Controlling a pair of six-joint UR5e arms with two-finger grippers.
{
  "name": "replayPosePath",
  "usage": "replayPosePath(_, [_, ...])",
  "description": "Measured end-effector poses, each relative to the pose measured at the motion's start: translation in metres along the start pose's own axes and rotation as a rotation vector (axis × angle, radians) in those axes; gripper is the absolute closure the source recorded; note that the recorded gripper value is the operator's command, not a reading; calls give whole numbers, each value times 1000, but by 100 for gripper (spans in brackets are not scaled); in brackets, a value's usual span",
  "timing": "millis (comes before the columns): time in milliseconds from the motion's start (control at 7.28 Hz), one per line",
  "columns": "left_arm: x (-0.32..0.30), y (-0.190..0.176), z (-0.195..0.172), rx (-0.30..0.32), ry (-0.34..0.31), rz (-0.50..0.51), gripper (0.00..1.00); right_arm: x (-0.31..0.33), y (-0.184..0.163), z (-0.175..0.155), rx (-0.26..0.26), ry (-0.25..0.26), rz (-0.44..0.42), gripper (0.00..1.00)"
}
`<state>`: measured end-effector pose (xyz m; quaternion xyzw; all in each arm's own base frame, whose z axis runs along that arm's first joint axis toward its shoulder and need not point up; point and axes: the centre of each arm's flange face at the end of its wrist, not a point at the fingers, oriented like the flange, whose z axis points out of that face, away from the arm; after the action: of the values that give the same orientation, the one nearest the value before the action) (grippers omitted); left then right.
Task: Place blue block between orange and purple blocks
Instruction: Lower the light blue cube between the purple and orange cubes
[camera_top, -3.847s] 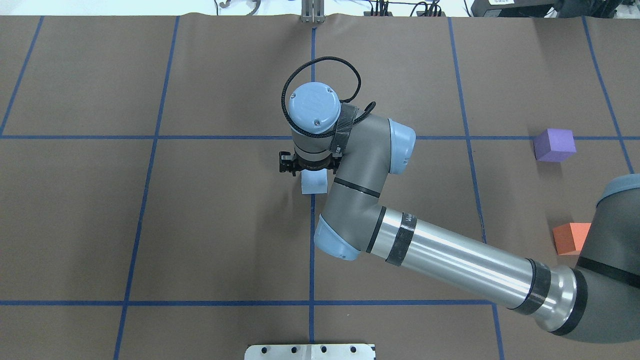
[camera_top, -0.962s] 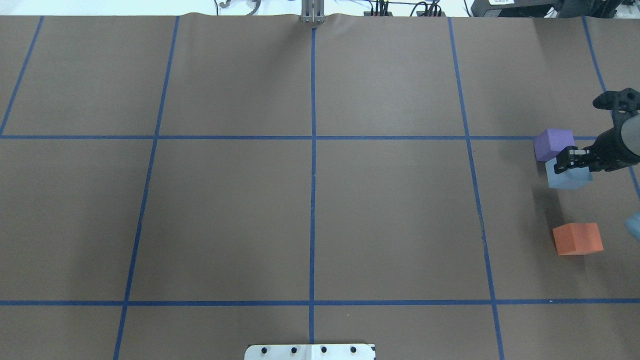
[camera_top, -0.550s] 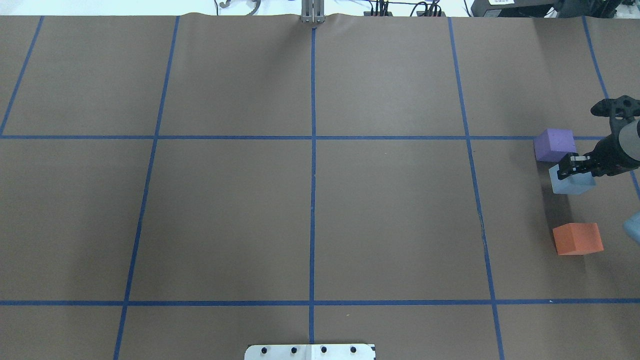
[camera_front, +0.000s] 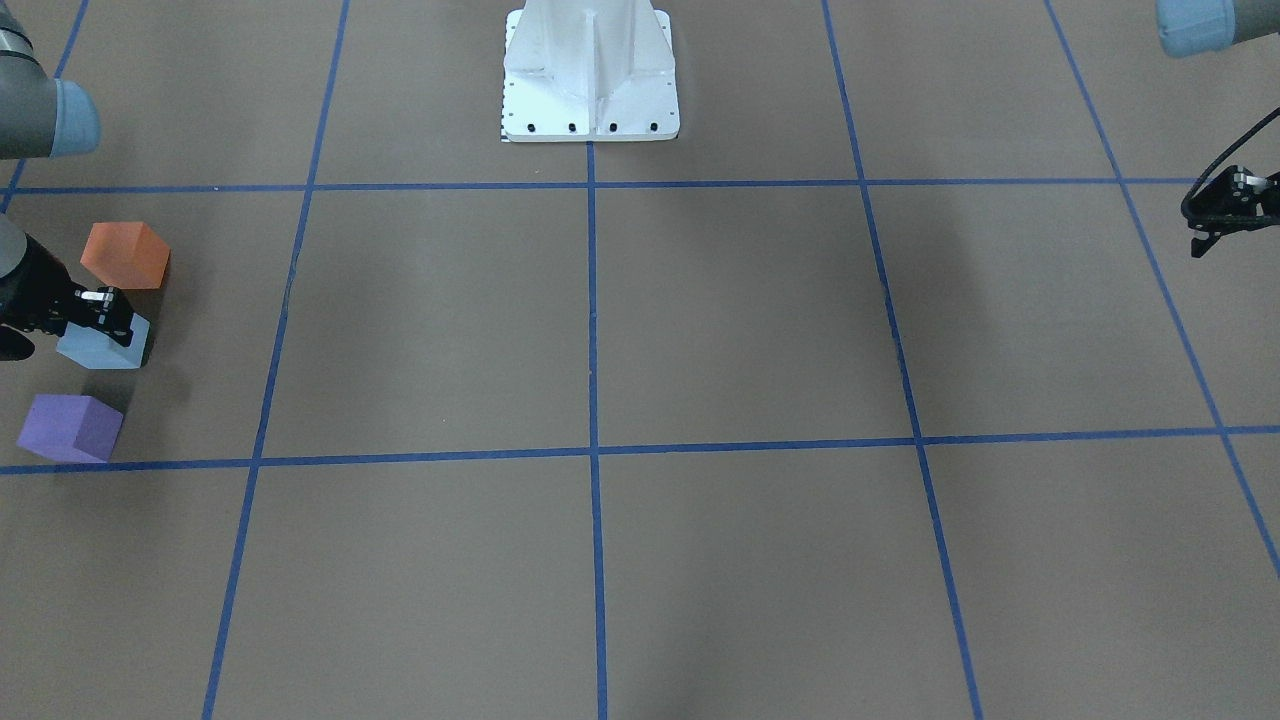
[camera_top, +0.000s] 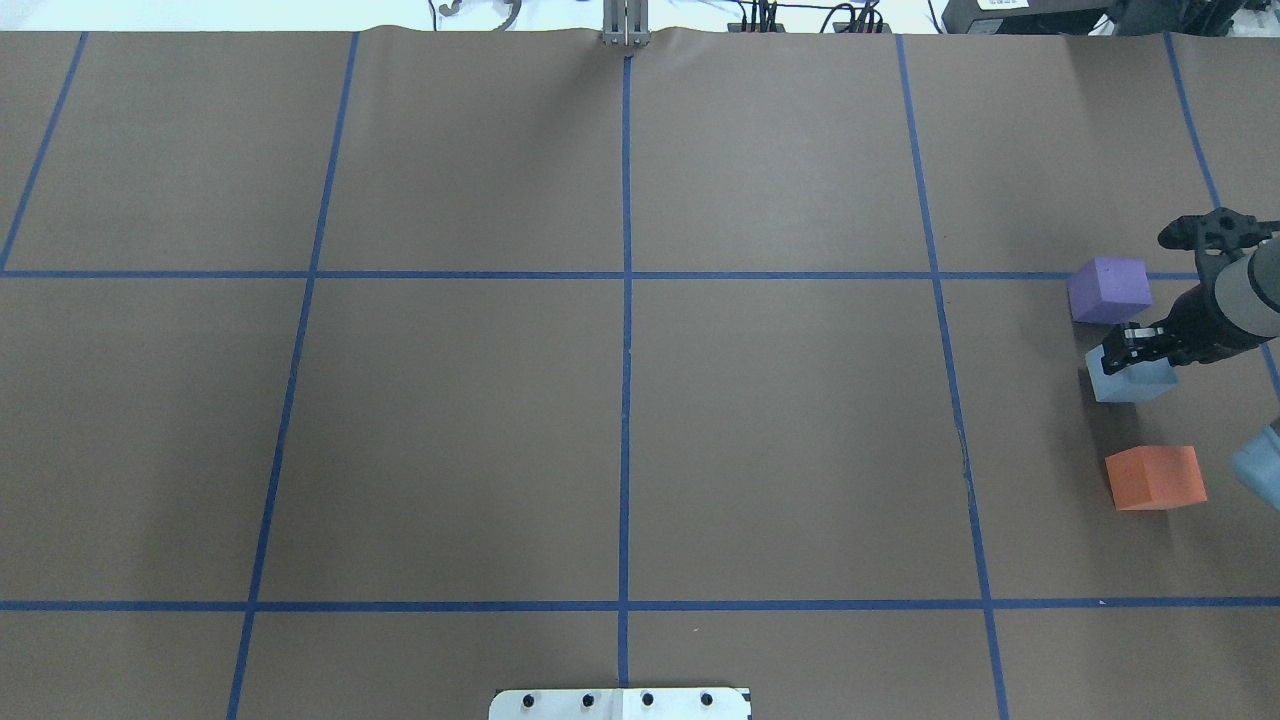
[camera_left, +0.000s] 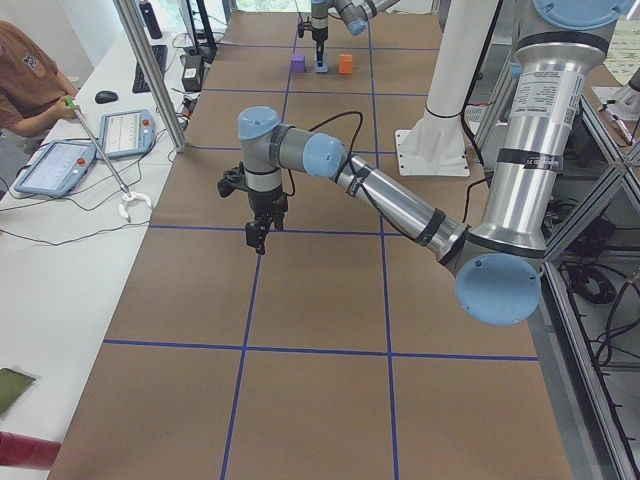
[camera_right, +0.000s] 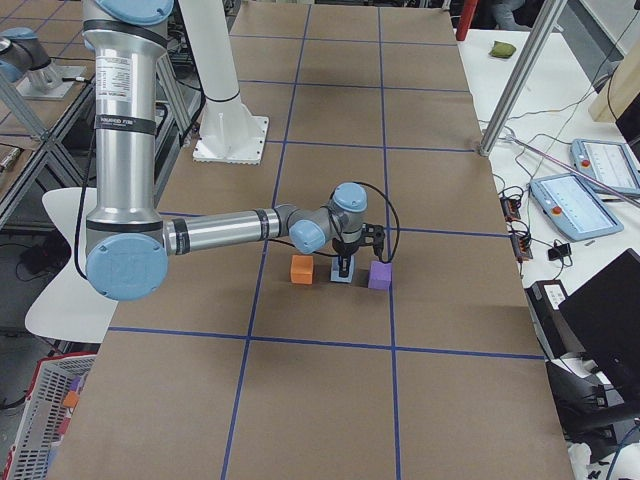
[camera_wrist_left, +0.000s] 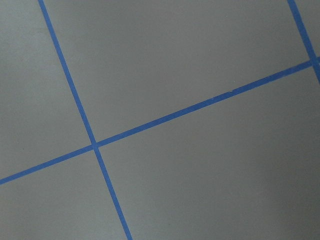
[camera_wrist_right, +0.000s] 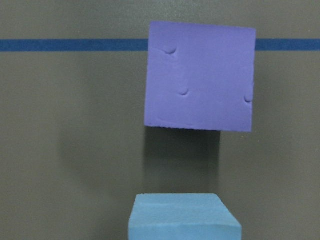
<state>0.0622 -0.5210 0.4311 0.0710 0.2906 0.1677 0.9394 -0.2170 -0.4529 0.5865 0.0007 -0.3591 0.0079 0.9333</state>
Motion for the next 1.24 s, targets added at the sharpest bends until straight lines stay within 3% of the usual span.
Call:
replayPosePath(137, [0,0,0,0,0,0,0,1,1,2,-3,2,-2,94])
replayPosePath(275, [0,0,0,1,0,0,0,2,1,3,-5,4,-2,56])
replayPosePath(412, [0,0,0,1,0,0,0,2,1,3,-6,4,-2,1])
replayPosePath(1237, [2,1,-4,8,-1,1,0,4,-1,-6,29,15,-4,0])
